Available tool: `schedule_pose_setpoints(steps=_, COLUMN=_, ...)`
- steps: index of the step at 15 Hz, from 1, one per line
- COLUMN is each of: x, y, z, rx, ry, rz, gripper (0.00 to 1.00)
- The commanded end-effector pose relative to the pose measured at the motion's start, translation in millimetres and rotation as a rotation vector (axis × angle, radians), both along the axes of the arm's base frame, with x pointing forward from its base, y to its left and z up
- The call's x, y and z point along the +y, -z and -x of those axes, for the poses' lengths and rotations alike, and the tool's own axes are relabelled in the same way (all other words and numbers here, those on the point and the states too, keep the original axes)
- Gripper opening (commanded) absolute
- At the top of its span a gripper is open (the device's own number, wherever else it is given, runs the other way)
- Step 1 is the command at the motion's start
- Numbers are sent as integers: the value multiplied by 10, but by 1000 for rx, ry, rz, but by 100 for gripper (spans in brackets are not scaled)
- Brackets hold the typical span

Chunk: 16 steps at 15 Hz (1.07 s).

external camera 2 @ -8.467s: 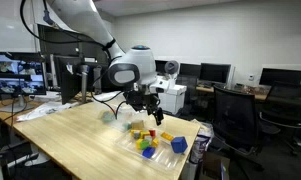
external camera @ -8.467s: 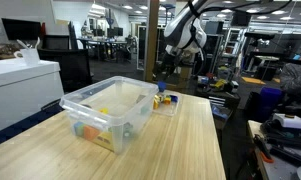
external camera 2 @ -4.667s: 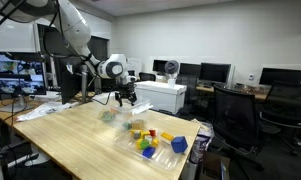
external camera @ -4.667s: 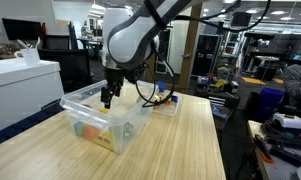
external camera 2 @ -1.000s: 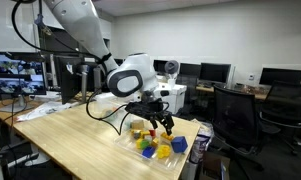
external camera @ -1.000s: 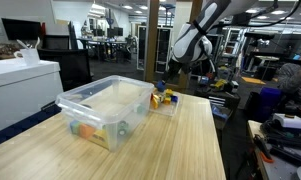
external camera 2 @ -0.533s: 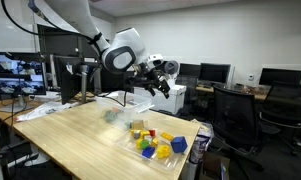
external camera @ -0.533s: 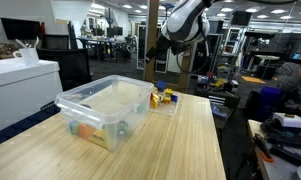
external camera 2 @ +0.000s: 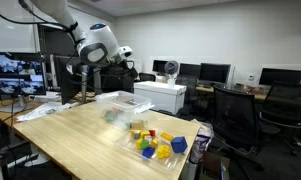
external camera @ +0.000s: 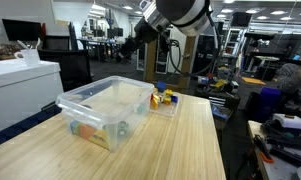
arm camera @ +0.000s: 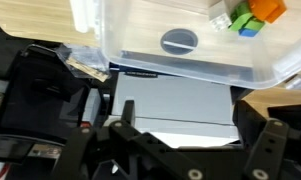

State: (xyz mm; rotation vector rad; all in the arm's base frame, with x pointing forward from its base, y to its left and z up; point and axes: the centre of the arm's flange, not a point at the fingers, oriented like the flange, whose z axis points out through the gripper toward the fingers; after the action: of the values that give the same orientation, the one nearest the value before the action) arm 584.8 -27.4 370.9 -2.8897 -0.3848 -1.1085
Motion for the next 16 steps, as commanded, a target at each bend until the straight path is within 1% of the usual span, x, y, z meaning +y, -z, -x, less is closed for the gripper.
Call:
schedule_pose_setpoints(steps=1, x=117, y=219, z=381, rx=34, ry=-152, rz=28, gripper=100)
schedule_pose_setpoints(steps=3, x=251, y=409, z=450, rx=68, ry=-219, rz=52, gripper=100)
schedule_pose_setpoints(steps=6, x=162, y=700, z=508, rx=115, ry=-265, rz=89, gripper=100)
schedule_pose_setpoints(steps=8, x=126, y=773, z=452, rx=110, ry=-294, rz=97, gripper=100)
schedule_pose_setpoints(steps=10, x=173, y=804, z=415, rx=102, ry=-324, rz=99, gripper=100)
schedule_pose_setpoints(steps=13, x=300, y=839, z=382, rx=93, ry=-356, rz=100, gripper=100)
schedule_pose_setpoints(steps=16, x=474, y=820, z=238, rx=80, ry=-363, rz=87, gripper=100)
